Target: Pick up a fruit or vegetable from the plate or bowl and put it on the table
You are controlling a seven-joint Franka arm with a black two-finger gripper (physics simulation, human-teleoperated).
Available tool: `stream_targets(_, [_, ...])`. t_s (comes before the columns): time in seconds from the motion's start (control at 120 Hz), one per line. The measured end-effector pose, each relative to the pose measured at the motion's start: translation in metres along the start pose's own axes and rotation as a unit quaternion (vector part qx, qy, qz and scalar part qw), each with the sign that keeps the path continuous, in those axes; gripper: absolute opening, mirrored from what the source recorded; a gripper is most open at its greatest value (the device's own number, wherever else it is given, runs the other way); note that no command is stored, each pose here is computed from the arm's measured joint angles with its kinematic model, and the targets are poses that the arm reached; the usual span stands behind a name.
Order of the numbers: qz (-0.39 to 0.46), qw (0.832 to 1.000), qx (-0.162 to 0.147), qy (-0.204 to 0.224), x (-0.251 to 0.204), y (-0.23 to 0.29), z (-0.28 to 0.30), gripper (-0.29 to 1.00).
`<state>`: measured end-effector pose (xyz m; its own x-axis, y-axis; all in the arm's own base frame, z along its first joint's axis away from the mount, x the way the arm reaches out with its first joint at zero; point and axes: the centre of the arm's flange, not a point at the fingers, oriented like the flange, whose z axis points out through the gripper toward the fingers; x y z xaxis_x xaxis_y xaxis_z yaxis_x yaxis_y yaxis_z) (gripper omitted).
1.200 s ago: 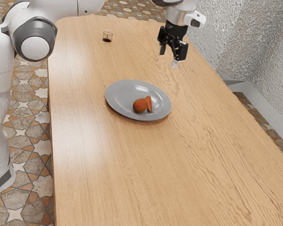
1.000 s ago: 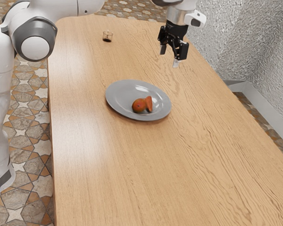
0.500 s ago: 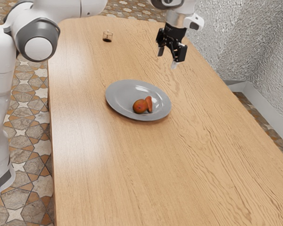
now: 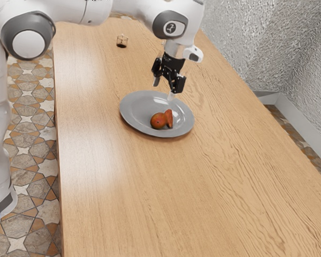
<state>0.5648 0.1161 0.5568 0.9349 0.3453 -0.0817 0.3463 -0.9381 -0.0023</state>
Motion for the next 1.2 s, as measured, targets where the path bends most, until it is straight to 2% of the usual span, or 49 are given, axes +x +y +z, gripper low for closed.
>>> stream_targets(0.467, [0.017,1.000,-0.019,0.007,-0.024,0.011,0.060,0.70])
stream_targets(1.2, [-0.008,1.000,-0.021,0.019,-0.008,-0.009,0.079,0.70])
